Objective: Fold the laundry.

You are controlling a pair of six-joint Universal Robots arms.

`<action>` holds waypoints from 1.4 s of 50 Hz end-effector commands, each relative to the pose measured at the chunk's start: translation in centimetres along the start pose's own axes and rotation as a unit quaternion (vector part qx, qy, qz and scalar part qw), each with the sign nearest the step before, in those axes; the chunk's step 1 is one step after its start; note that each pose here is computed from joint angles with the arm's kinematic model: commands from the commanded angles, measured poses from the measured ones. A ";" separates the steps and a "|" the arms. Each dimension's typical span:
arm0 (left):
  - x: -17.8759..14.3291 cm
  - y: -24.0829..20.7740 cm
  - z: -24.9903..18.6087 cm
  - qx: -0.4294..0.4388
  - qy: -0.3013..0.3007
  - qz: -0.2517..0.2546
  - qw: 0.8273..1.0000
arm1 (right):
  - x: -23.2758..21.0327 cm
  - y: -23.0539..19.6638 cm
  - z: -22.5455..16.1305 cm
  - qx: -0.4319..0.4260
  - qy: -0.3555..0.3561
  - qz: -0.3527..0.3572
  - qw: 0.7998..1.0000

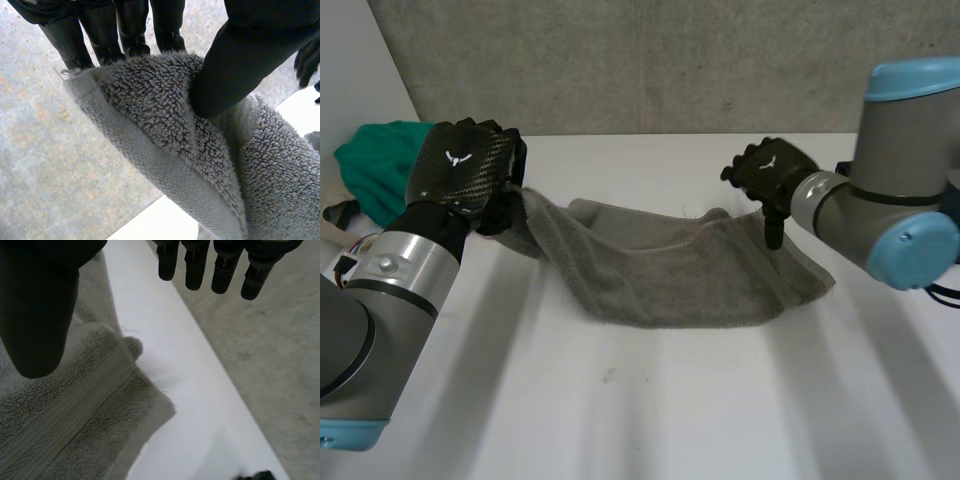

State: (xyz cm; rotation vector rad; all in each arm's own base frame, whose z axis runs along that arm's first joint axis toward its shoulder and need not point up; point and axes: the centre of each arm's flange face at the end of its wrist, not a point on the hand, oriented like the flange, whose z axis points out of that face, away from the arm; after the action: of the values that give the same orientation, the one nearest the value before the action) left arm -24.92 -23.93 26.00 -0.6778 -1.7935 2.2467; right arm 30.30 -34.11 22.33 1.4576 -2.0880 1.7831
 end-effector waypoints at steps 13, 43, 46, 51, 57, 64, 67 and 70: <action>-0.6 -0.1 -0.1 0.003 -0.011 0.003 1.000 | -3.1 5.6 7.8 -0.019 -0.013 0.015 1.000; -6.8 -10.0 0.3 0.085 -0.044 0.036 0.995 | 10.4 -9.8 -17.7 0.072 0.118 -0.030 0.990; -6.5 -7.9 0.8 0.032 -0.032 0.024 0.999 | 10.5 -8.8 -17.4 0.052 0.106 -0.022 0.993; -6.0 -2.5 2.3 -0.069 -0.012 0.001 0.998 | 9.3 -4.6 -13.3 -0.015 0.051 0.003 0.999; -5.7 2.0 5.4 -0.116 0.002 0.001 0.993 | 7.9 -0.2 -7.9 -0.069 0.011 0.024 0.997; -7.2 -0.2 12.0 -0.020 -0.031 0.077 0.996 | 11.8 -1.3 -2.0 0.020 0.157 0.015 0.987; -8.7 -4.7 14.3 0.103 -0.084 0.099 0.986 | 14.4 -4.9 -1.6 0.132 0.256 0.033 0.957; -10.6 -8.6 15.5 0.241 -0.151 0.113 0.952 | 16.7 -7.2 -1.9 0.240 0.325 0.057 0.913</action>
State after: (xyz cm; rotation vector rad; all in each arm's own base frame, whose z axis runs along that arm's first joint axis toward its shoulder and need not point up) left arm -24.23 -38.22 31.52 -0.7355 -1.7679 2.4823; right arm 23.98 -40.34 31.65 0.9869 -1.8605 2.0424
